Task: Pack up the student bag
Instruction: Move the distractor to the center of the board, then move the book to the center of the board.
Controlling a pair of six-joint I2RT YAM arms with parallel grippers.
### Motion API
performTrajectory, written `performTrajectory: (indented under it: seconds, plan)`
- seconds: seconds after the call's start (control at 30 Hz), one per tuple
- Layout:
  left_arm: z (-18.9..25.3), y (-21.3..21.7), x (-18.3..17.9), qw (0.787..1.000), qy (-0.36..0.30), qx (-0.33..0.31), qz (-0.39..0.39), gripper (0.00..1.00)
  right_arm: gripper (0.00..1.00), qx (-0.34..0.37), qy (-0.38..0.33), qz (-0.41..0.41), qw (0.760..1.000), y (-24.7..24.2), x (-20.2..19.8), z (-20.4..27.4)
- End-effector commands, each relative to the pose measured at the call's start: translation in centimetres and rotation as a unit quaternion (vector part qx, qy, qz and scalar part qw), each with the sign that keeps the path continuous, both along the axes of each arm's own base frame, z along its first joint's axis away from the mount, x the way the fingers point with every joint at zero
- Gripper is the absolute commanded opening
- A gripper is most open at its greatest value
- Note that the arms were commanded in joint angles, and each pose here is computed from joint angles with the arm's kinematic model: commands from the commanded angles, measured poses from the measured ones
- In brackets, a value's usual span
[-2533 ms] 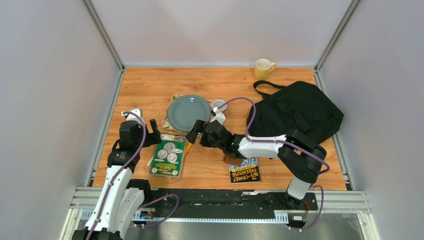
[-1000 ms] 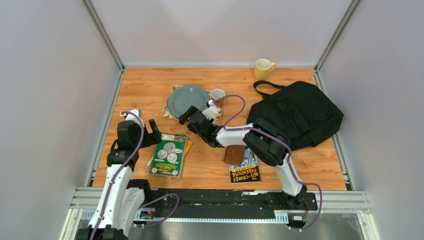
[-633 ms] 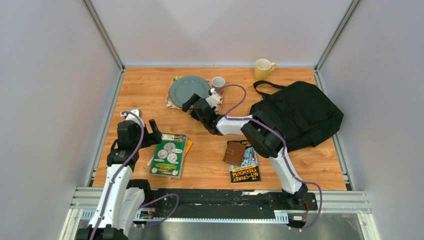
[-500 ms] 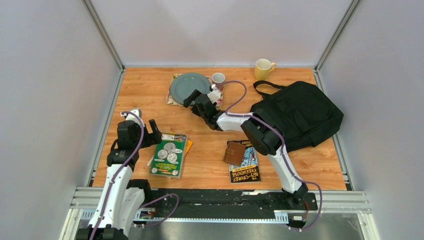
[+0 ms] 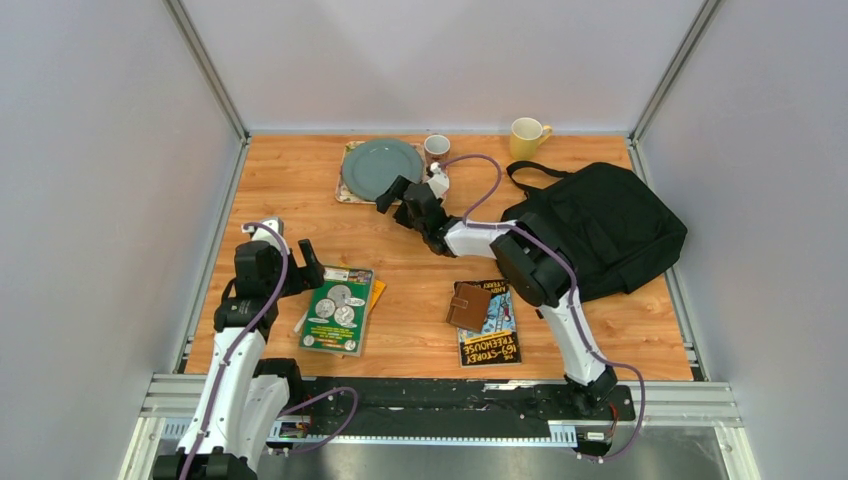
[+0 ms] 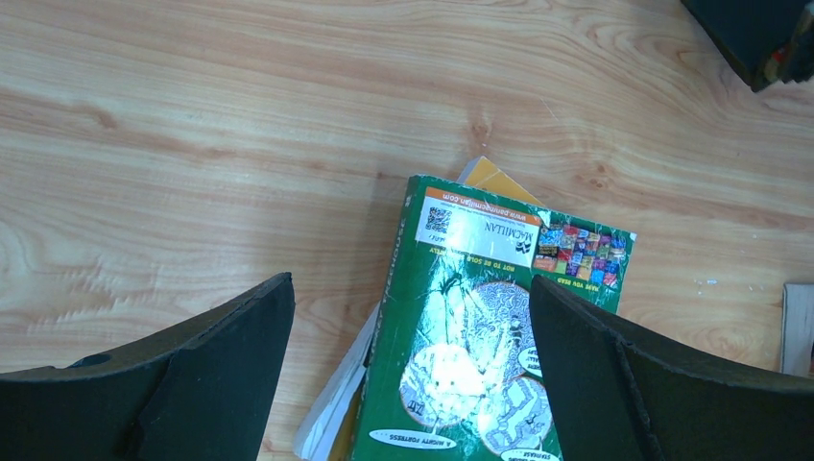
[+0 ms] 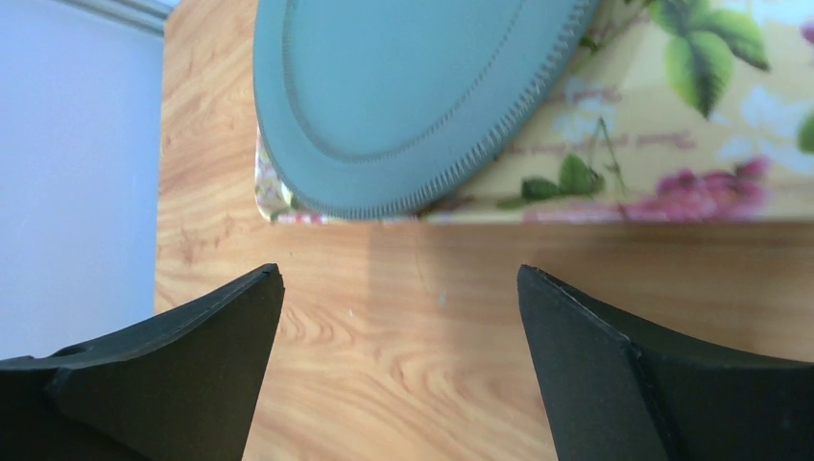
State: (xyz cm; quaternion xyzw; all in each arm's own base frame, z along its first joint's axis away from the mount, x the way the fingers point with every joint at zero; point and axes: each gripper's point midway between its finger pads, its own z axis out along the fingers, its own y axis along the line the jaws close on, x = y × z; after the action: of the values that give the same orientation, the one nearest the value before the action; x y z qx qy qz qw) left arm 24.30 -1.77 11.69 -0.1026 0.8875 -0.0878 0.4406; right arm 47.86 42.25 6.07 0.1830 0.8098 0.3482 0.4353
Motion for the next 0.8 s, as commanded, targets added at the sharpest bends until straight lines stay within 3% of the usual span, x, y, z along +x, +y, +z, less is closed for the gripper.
performTrajectory:
  seconds: [0.0, 0.2, 0.23, 0.27, 0.33, 0.47, 0.6, 0.77]
  plan:
    - [0.8, -0.1, 0.7, 1.000, -0.022, -0.010, 0.000, 0.99, 1.00, 0.000, -0.056, 0.061, 0.997, 0.4, -3.1, 6.0]
    - [1.3, -0.4, 0.7, 0.999, -0.032, -0.013, -0.010, 0.99, 1.00, -0.020, -0.024, 0.125, 0.992, -1.6, -9.6, 8.1]
    - [1.4, -0.5, 0.7, 0.999, -0.035, -0.013, -0.012, 0.99, 1.00, -0.044, 0.008, 0.134, 0.990, -2.7, -11.8, 5.6]
    - [1.4, -0.4, 0.8, 0.999, -0.037, -0.013, -0.011, 0.99, 1.00, -0.042, 0.004, 0.133, 0.990, -3.2, -13.2, 6.8]
    - [1.8, -0.4, 0.8, 0.999, -0.045, -0.012, -0.011, 0.99, 1.00, -0.052, 0.030, 0.171, 0.984, -2.6, -18.1, 4.4]
    - [2.3, -0.4, 0.8, 0.998, -0.056, -0.014, -0.011, 0.99, 1.00, -0.015, 0.101, 0.214, 0.971, -1.5, -23.9, 1.6]
    - [2.9, -0.9, 0.9, 0.997, -0.071, -0.020, -0.023, 0.99, 1.00, 0.052, 0.120, 0.273, 0.953, 1.5, -28.1, 1.5]
    - [3.8, -0.9, 0.8, 0.996, -0.089, -0.016, -0.025, 0.99, 1.00, 0.070, 0.149, 0.301, 0.939, 5.2, -30.1, 0.5]
